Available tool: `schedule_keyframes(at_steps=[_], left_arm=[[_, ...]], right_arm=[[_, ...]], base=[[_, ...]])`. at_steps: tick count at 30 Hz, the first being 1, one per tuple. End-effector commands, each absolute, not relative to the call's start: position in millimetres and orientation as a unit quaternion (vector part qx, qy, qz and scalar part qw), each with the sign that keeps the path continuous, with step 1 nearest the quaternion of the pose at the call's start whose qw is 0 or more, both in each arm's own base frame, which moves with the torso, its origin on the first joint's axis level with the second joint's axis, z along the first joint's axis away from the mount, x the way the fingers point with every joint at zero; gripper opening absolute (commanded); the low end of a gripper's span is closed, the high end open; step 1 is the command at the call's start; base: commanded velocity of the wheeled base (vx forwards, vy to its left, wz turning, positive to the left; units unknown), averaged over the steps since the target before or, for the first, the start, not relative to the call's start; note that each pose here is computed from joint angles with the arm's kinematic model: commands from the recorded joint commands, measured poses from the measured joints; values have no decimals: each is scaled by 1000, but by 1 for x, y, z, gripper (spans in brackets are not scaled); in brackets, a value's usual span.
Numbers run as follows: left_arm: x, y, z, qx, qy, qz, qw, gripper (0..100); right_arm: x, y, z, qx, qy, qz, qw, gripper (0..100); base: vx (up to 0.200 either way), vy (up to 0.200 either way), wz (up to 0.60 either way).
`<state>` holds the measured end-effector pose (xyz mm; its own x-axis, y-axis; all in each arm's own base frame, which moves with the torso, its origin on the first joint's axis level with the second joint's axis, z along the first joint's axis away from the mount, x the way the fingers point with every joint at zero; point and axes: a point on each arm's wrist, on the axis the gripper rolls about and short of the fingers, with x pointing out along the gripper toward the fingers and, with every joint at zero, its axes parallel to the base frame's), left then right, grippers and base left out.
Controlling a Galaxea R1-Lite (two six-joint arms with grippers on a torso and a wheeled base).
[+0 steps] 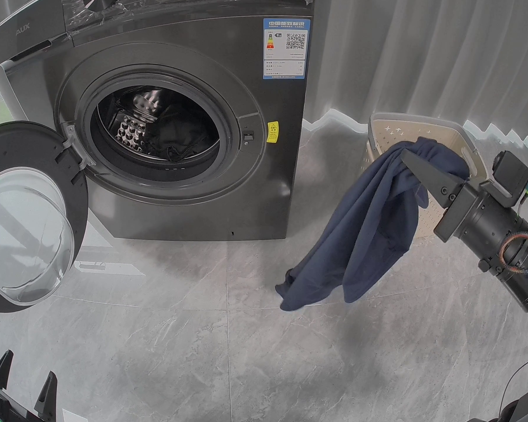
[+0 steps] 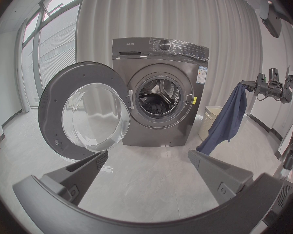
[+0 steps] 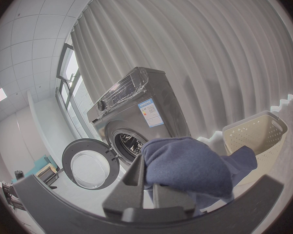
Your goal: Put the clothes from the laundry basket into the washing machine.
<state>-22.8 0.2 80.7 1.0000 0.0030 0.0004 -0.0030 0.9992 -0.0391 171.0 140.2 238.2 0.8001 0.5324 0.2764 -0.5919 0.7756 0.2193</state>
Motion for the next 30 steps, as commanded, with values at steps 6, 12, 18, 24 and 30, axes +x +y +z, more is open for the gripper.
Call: schedule_keyframes(at_steps=[6, 12, 18, 24, 30], left_arm=[[-22, 0, 76, -20, 5, 2, 1000, 100], [-22, 0, 76, -20, 5, 2, 1000, 100], [-22, 0, 76, -19, 5, 2, 1000, 100], [-22, 0, 76, -18, 5, 2, 1000, 100], [-22, 0, 76, -16, 5, 2, 1000, 100]], right_arm=[[171, 140, 238, 149, -99, 300, 937, 0], [171, 140, 238, 148, -99, 300, 937, 0], [172, 141, 236, 149, -96, 299, 938, 0], [172, 141, 237, 150, -97, 300, 937, 0], [172, 138, 236, 156, -95, 297, 937, 0]], base=[[0, 200, 0], [0, 167, 0], [0, 0, 0], [-33, 0, 0], [-200, 0, 0]])
